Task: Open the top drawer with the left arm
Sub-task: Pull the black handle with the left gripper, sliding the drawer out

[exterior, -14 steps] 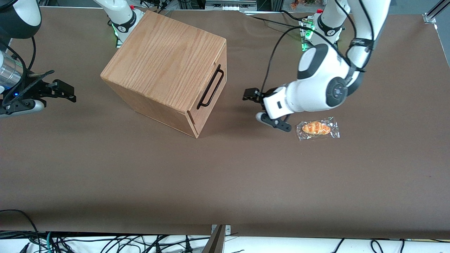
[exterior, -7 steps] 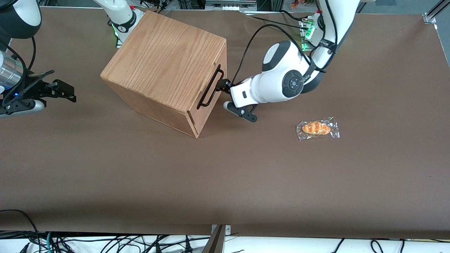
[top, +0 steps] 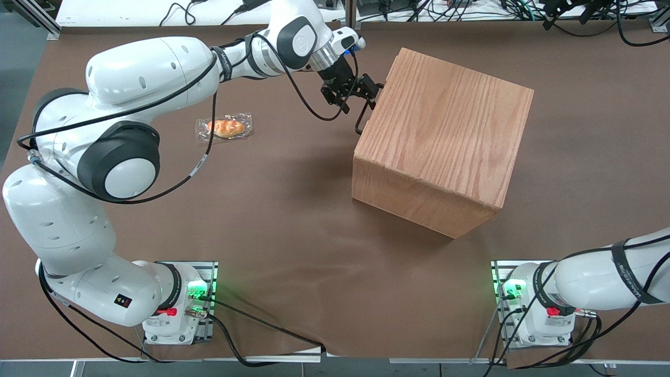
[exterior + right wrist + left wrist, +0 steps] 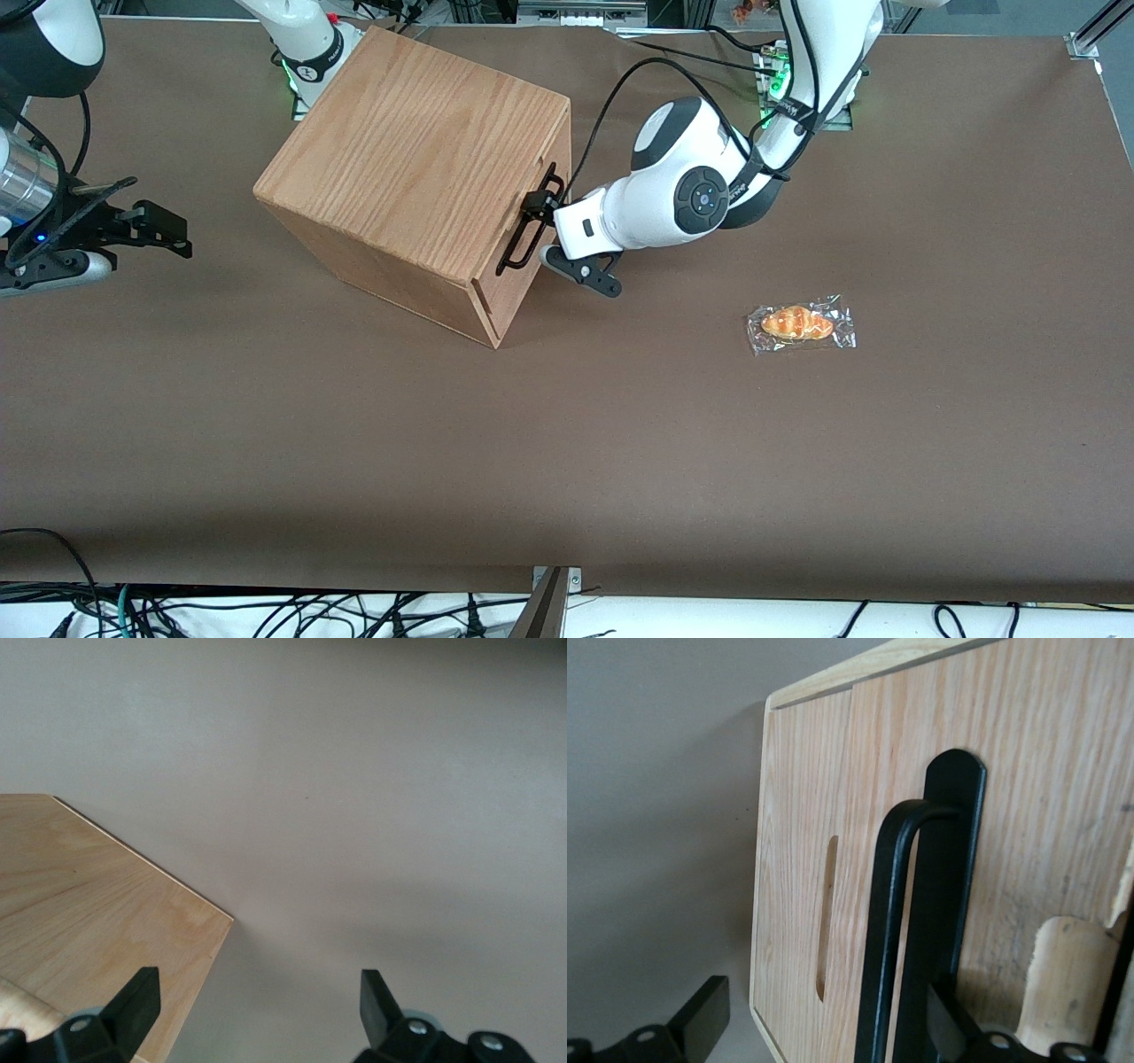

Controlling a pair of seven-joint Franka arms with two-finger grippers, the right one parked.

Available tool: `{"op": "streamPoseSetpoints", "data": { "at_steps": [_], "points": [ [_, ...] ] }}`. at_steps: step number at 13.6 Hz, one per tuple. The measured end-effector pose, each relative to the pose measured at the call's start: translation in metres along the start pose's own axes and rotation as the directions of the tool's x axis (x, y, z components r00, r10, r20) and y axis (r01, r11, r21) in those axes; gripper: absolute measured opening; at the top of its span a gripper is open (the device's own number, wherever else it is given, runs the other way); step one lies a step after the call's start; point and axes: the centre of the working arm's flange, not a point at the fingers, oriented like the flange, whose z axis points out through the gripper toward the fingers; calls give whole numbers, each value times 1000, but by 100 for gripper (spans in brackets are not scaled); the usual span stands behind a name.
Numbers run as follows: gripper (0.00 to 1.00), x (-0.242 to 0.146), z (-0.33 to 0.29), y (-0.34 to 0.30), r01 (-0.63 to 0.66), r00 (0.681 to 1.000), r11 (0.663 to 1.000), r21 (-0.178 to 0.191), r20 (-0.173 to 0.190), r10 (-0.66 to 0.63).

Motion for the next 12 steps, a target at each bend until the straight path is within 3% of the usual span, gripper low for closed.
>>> {"op": "streamPoseSetpoints", "data": {
  "at_steps": [7,12],
  "points": [
    [100,11,1,-22,37,999,999,10,-11,-37],
    [100,17,-9,-36,36,999,998,51,-33,-35]
  ]
}}
